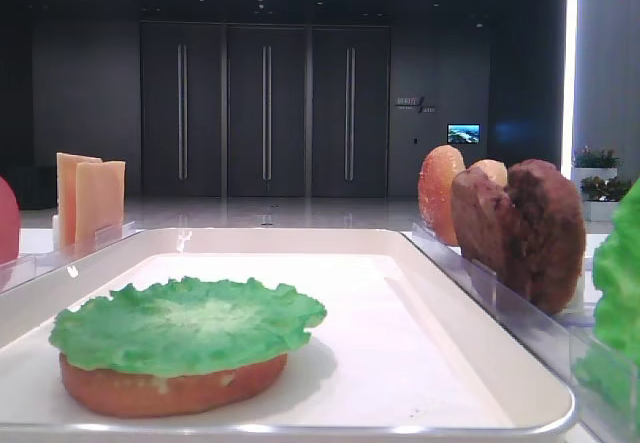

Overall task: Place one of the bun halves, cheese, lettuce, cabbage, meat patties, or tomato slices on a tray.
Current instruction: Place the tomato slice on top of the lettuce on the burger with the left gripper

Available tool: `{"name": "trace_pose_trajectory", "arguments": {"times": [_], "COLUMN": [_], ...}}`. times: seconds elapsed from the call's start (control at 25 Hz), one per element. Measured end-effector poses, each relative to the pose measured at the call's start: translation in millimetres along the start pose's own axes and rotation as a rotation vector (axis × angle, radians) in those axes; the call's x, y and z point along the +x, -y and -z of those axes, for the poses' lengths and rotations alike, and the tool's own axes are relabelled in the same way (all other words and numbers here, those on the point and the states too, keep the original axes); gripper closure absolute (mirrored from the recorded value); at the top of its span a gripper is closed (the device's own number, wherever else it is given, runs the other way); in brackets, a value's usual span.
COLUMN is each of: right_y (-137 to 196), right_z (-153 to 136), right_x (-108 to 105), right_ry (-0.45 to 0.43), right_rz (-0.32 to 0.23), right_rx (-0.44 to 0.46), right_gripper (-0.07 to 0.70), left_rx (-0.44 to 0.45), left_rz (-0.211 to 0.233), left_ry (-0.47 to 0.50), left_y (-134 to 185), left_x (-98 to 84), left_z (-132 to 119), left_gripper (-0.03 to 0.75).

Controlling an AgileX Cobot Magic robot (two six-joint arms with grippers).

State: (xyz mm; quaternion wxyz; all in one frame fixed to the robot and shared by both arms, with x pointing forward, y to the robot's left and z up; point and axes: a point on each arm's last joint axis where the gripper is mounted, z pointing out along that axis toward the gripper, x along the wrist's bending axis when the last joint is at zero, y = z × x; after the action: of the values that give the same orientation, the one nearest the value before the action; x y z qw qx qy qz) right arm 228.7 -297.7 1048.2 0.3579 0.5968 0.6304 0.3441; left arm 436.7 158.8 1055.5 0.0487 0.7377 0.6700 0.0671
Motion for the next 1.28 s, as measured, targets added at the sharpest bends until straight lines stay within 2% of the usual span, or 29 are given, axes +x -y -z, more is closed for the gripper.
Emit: {"name": "trace_pose_trajectory", "arguments": {"times": [0.16,0.36,0.44,0.56,0.64,0.8,0.84,0.92,0.96,1.04,1.24,1.28], "right_y": [0,0,0,0,0,0,0,0,0,0,0,0], "right_z": [0,0,0,0,0,0,0,0,0,0,0,0], "right_x": [0,0,0,0,0,0,0,0,0,0,0,0], "right_ry": [0.000,0.000,0.000,0.000,0.000,0.000,0.000,0.000,0.000,0.000,0.000,0.000], "right_rz": [0.000,0.000,0.000,0.000,0.000,0.000,0.000,0.000,0.000,0.000,0.000,0.000], "right_rx": [0.000,0.000,0.000,0.000,0.000,0.000,0.000,0.000,0.000,0.000,0.000,0.000], "right_gripper": [0.365,0.365,0.365,0.365,0.365,0.365,0.365,0.365,0.365,0.365,0.365,0.365], "left_rx": [-0.041,-0.156,-0.203,-0.266,-0.304,-0.307,-0.306,-0.333,-0.339,-0.356,-0.303,-0.295], "left_rz": [0.022,0.016,-0.005,-0.012,-0.034,-0.022,0.000,0.002,0.026,0.024,0.066,0.053], "left_ry": [0.028,0.119,0.195,0.365,0.457,0.570,0.596,0.651,0.693,0.771,0.982,1.008], "left_y": [18,19,18,19,20,20,18,12,8,-1,-23,-26], "left_x": [11.9,10.1,3.8,-9.2,-16.0,-16.7,-14.0,-8.3,-5.1,1.6,8.8,8.5], "left_z": [2,-1,-9,-19,-23,-27,-27,-26,-25,-26,-48,-52], "left_gripper": [0.657,0.657,0.657,0.657,0.657,0.657,0.657,0.657,0.657,0.657,0.657,0.657]}}
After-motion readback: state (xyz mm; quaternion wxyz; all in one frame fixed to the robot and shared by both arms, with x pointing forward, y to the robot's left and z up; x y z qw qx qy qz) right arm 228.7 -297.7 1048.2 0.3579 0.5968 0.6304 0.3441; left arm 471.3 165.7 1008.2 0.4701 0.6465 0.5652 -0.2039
